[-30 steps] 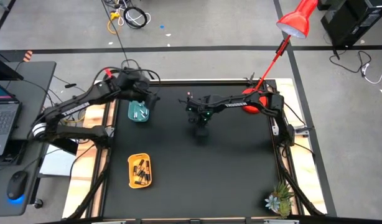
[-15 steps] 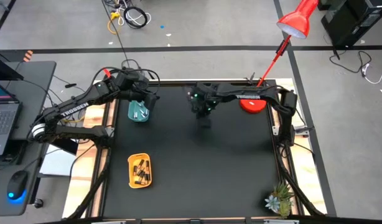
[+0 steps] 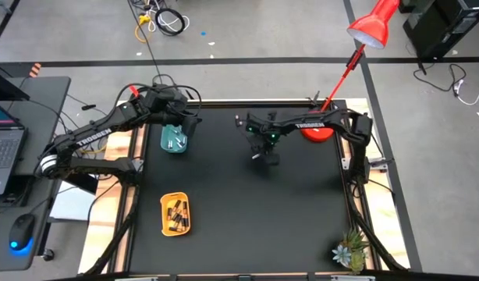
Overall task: Sort batteries
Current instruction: Put the white battery into the blue bin
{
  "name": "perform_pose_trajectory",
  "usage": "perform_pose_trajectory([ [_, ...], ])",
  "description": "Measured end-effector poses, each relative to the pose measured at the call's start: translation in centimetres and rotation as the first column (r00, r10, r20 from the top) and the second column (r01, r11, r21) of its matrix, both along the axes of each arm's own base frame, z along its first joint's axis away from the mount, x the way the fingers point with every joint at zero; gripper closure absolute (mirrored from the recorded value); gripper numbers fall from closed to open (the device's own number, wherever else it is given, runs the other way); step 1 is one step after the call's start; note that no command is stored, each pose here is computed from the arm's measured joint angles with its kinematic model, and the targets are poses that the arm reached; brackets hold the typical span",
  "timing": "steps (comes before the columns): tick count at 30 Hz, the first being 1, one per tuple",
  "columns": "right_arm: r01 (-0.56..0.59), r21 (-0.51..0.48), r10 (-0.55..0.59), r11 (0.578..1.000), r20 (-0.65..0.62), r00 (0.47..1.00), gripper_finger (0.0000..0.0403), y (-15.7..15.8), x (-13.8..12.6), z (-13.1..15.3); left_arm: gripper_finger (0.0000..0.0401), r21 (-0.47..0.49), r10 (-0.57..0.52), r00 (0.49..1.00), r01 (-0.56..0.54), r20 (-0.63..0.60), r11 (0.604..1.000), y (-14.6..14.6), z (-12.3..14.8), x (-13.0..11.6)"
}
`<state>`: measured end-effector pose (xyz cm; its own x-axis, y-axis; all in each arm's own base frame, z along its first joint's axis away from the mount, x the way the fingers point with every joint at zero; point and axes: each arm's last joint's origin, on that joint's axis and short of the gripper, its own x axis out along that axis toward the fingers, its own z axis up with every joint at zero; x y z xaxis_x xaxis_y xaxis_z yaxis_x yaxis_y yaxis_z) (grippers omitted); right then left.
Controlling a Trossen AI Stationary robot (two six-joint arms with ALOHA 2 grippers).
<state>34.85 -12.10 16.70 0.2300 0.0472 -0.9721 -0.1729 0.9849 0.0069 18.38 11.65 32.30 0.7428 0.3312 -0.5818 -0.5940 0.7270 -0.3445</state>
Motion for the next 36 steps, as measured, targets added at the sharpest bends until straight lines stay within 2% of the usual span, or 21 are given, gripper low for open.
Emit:
perform_pose_trajectory([
  [4,-0.038,-0.023,0.038,0.999,0.028,0.999,0.0198,0.4,0.0,-0.6,0.0249,-0.004,0.001,1.0,-0.001,-0.008,1.0,0.1,-0.1,0.1],
  [13,-0.061,-0.053,0.066,0.997,0.114,0.991,0.0235,1.2,0.6,-1.7,0.0249,0.008,0.018,1.0,-0.018,-0.014,1.0,0.1,-0.1,0.1],
  [22,-0.09,-0.013,0.091,0.996,0.102,0.991,0.0305,2.4,-0.8,-3.9,0.0249,0.009,0.024,1.0,-0.024,-0.015,1.0,0.1,-0.1,0.0],
  [28,-0.079,0.0,0.079,0.997,0.102,0.992,0.0382,2.5,-0.9,-4.1,0.0249,0.01,0.025,1.0,-0.025,-0.015,1.0,0.1,-0.1,0.0],
  [34,0.017,0.043,-0.022,0.999,0.117,0.993,0.0382,2.3,-0.7,-3.8,0.0249,-0.017,0.026,1.0,-0.026,-0.002,1.0,0.1,-0.1,0.1],
  [36,0.048,0.056,-0.054,0.997,0.126,0.991,0.0382,2.2,-0.4,-3.4,0.0249,-0.048,-0.01,1.0,0.01,0.016,0.999,-0.1,-0.1,0.2],
])
